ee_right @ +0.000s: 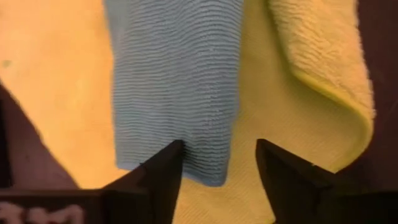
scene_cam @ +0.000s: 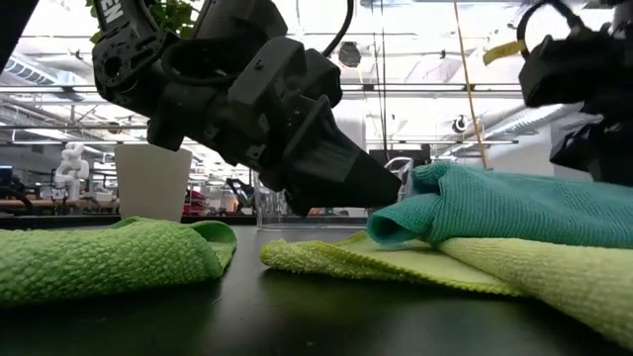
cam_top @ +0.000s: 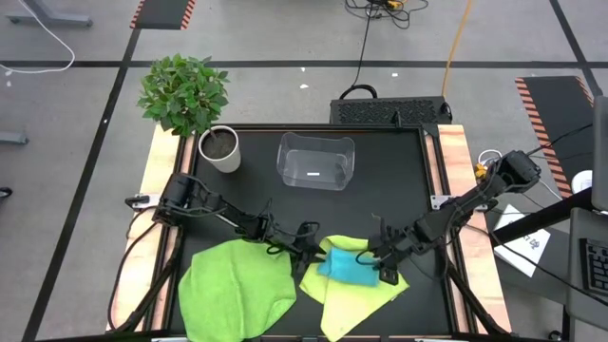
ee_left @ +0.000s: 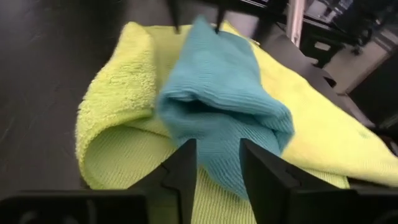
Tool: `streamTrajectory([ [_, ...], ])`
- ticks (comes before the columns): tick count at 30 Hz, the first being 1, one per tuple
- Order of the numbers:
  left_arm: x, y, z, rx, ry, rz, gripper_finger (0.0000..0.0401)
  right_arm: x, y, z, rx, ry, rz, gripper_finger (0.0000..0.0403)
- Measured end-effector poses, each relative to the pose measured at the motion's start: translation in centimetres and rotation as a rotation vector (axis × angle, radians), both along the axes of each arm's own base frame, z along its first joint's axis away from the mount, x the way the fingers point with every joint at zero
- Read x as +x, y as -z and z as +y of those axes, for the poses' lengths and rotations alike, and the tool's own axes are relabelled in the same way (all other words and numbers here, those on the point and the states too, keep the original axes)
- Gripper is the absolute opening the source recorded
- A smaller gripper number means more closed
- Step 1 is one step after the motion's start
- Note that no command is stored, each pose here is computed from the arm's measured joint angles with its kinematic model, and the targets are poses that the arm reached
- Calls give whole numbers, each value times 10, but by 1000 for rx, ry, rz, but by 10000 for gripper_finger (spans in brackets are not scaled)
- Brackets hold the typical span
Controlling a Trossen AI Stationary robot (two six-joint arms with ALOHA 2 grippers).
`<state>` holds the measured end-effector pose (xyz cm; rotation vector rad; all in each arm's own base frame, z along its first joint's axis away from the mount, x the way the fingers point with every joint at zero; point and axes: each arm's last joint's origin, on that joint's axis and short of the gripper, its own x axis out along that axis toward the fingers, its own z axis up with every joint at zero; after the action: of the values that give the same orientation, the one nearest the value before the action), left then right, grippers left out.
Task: Fold microfiber towels
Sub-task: Fold the blue towel
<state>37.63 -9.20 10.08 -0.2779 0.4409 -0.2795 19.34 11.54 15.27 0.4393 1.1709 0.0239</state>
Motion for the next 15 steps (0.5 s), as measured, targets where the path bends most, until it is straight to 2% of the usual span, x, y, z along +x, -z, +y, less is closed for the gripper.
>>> streamTrajectory([
  [6, -3, -12, -10, 30, 67, -39, 140, 2, 1, -4, -22, -29, -16, 234],
  [12, -9, -35, -23, 73, 123, -117, 141, 2, -1, -4, -22, -47, -34, 240],
  [15, -9, -44, -28, 58, 124, -171, 141, 1, -3, -4, -21, -51, -40, 240],
])
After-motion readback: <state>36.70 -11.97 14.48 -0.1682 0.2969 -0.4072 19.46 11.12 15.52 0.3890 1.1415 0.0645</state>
